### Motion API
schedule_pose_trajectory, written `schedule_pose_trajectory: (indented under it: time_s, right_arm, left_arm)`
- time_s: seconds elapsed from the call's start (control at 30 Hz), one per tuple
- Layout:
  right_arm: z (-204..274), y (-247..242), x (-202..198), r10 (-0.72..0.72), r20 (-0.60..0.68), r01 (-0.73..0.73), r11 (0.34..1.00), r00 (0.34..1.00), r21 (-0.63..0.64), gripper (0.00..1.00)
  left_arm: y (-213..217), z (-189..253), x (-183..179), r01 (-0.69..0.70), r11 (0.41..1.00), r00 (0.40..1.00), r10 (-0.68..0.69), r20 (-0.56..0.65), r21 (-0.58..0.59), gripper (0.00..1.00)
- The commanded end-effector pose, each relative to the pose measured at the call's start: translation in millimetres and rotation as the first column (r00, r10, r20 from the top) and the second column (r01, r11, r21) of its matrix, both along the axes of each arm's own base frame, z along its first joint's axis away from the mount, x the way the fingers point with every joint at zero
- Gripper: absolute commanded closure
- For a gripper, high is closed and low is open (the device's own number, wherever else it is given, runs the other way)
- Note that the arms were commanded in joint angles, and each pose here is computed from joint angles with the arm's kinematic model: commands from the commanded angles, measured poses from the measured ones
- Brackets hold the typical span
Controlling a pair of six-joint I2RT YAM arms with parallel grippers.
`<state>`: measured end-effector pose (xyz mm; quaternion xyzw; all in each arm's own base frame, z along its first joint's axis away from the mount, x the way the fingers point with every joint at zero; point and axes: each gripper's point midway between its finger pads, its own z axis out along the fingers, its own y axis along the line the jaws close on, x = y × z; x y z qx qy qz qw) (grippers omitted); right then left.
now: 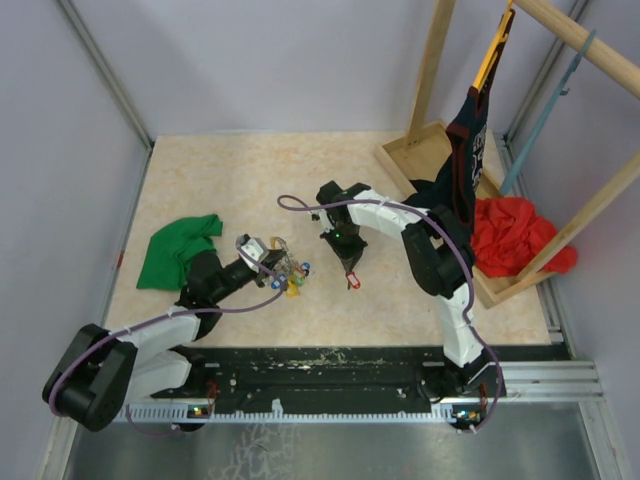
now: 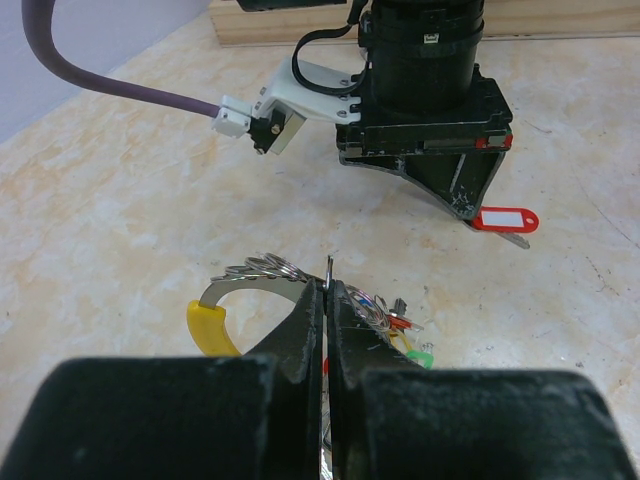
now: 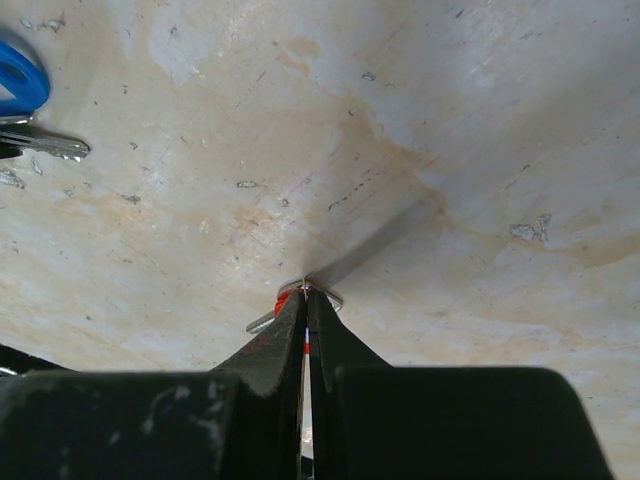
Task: Put the keys on the keyring
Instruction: Pick up the key from the center of the board.
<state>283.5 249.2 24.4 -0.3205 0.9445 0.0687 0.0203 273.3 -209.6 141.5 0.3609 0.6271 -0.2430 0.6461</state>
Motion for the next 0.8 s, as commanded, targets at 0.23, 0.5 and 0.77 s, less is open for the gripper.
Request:
schedule_pose_trajectory:
  time_s: [0.23, 0.5, 0.77]
  right_arm:
    - [29.6, 11.3, 0.3, 0.049, 0.083, -0.057, 0.994, 0.995, 0.094, 1.00]
    - [58.2, 18.3, 2.8, 0.137, 0.282, -0.206, 0.951, 0.949, 0.232, 1.00]
    - [108.6, 39.9, 2.1, 0.103, 0.566, -0.392, 0.820, 0.818, 0.417, 1.00]
  left_arm:
    - [-5.5, 19.5, 2.6, 0.027, 0.999, 0.998, -0.026, 0.049, -0.033, 1.00]
    - [-11.9, 26.7, -8.8, 0.100, 0.995, 0.992, -0.097, 0.086, -0.029, 1.00]
    - [-21.3, 41.1, -26.2, 0.211, 0.977, 0.969, -0.207, 0.138, -0.014, 1.00]
